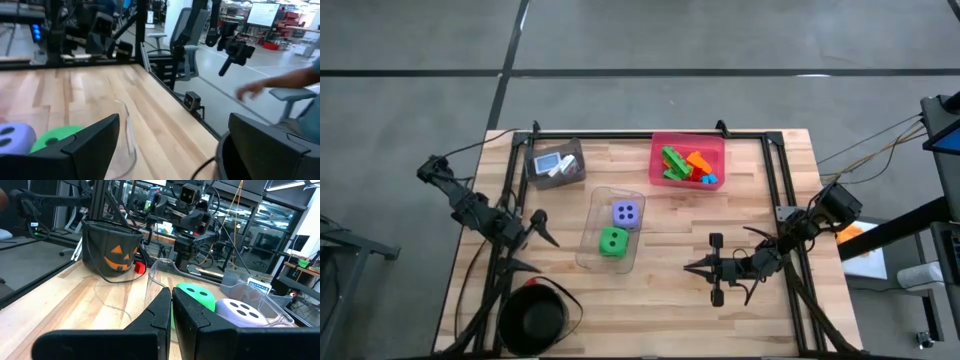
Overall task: Pick & Place Toys
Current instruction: Put the red game piece into the pink bin
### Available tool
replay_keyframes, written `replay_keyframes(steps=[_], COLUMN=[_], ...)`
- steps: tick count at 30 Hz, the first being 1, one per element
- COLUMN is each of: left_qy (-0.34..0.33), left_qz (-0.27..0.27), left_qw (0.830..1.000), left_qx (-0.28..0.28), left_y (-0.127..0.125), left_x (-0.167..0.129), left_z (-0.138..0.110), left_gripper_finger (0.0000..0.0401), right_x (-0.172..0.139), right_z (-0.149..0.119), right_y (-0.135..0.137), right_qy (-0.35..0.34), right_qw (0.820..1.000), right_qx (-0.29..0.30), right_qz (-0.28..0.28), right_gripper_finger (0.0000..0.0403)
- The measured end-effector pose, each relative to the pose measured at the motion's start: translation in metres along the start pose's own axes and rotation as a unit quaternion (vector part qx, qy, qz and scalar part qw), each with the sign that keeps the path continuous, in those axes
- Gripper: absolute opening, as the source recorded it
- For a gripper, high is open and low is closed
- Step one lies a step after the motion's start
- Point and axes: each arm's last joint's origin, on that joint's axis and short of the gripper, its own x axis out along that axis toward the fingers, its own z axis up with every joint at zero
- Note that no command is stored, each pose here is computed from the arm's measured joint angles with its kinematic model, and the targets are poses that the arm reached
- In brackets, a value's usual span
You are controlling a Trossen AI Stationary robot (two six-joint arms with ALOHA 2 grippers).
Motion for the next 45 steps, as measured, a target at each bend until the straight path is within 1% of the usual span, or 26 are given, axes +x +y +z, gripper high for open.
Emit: replay_keyframes(steps=[5,9,16,19,23,25,28,32,35,37,39,45], left_qy=[0.007,0.024,0.051,0.066,0.106,0.116,0.152,0.159,0.167,0.173,0.195,0.285], left_qz=[-0.008,-0.007,-0.027,-0.038,-0.022,-0.019,-0.001,0.012,0.043,0.059,0.075,0.15], left_qw=[0.999,0.997,0.994,0.99,0.981,0.979,0.972,0.968,0.963,0.957,0.948,0.907], left_qx=[-0.032,-0.07,-0.091,-0.119,-0.159,-0.166,-0.178,-0.194,-0.209,-0.224,-0.239,-0.269], left_y=[0.0,0.0,-0.001,-0.001,0.0,-0.001,0.0,-0.001,-0.001,-0.002,-0.002,-0.002], left_x=[-0.001,-0.002,-0.002,-0.002,-0.004,-0.005,-0.008,-0.009,-0.009,-0.009,-0.009,-0.007], left_z=[-0.002,-0.005,-0.009,-0.011,-0.015,-0.013,-0.011,0.001,0.01,0.017,0.021,0.022], left_gripper_finger=[0.0375,0.0375,0.0375,0.0375,0.0375,0.0375,0.0375,0.0375,0.0375,0.0375,0.0375,0.0375], right_x=[0.0,0.0,0.0,0.0,0.0,0.0,0.0,0.0,0.0,0.0,0.0,0.0], right_z=[0.0,0.0,0.0,0.0,0.0,0.0,0.0,0.0,0.0,0.0,0.0,0.0], right_y=[0.0,0.0,0.0,0.0,0.0,0.0,0.0,0.0,0.0,0.0,0.0,0.0], right_qy=[0.0,0.0,0.0,0.0,0.0,0.0,0.0,0.0,0.0,0.0,0.0,0.0], right_qw=[1.0,1.0,1.0,1.0,1.0,1.0,1.0,1.0,1.0,1.0,1.0,1.0], right_qx=[0.0,0.0,0.0,0.0,0.0,0.0,0.0,0.0,0.0,0.0,0.0,0.0], right_qz=[0.0,0.0,0.0,0.0,0.0,0.0,0.0,0.0,0.0,0.0,0.0,0.0], right_gripper_finger=[0.0018,0.0018,0.0018,0.0018,0.0018,0.0018,0.0018,0.0018,0.0018,0.0018,0.0018,0.0018])
